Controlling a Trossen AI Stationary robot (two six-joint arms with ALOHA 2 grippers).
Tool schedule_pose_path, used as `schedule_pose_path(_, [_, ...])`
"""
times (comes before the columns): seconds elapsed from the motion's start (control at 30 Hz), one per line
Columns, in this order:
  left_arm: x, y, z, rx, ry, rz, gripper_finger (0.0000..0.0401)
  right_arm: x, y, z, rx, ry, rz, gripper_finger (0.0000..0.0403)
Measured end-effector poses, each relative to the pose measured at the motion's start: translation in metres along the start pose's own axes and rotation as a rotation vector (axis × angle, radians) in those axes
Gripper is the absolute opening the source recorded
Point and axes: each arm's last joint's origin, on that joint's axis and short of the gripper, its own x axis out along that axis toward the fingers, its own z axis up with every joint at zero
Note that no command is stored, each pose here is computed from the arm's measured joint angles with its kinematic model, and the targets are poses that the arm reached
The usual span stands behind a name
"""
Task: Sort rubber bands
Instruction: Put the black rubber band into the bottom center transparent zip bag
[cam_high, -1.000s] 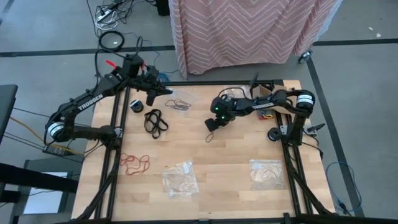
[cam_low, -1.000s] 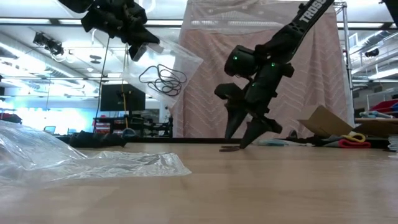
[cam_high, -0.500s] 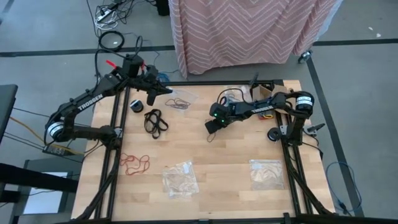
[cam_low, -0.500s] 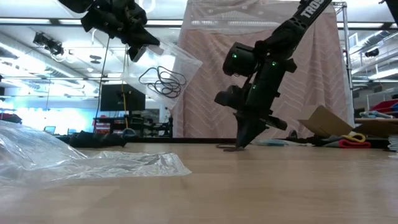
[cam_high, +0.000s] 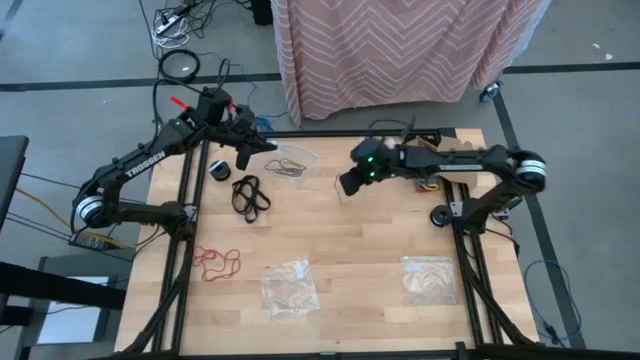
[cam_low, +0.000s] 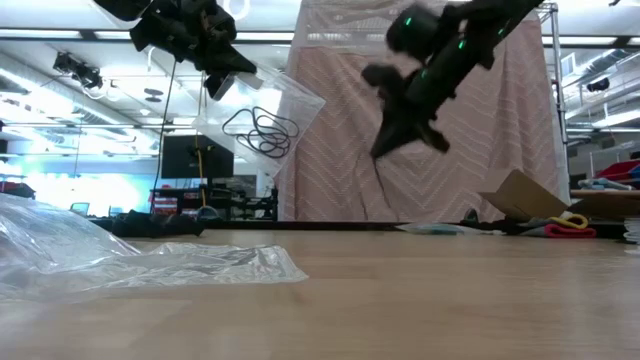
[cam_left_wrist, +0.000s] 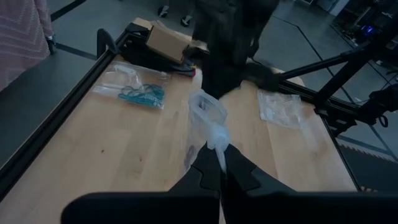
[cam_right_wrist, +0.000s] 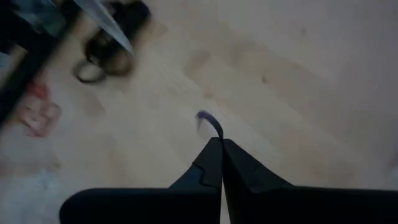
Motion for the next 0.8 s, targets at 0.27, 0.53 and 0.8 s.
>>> schedule_pose_path(0.27, [0.001, 0.001, 0.0, 0.002, 0.0, -0.004, 0.0, -0.061, 0.008, 0.023, -0.02, -0.182, 0.095, 0.0])
schedule_pose_path(0.53, [0.019, 0.006, -0.006, -0.025, 0.051, -0.039, 0.0, -0.105, 0.025, 0.055, -0.076, -0.361, 0.143, 0.0])
schedule_pose_path(0.8, [0.043, 0.006, -0.008, -0.013, 0.07, -0.091, 0.0, -0.137, 0.043, 0.079, -0.151, -0.485, 0.181, 0.0])
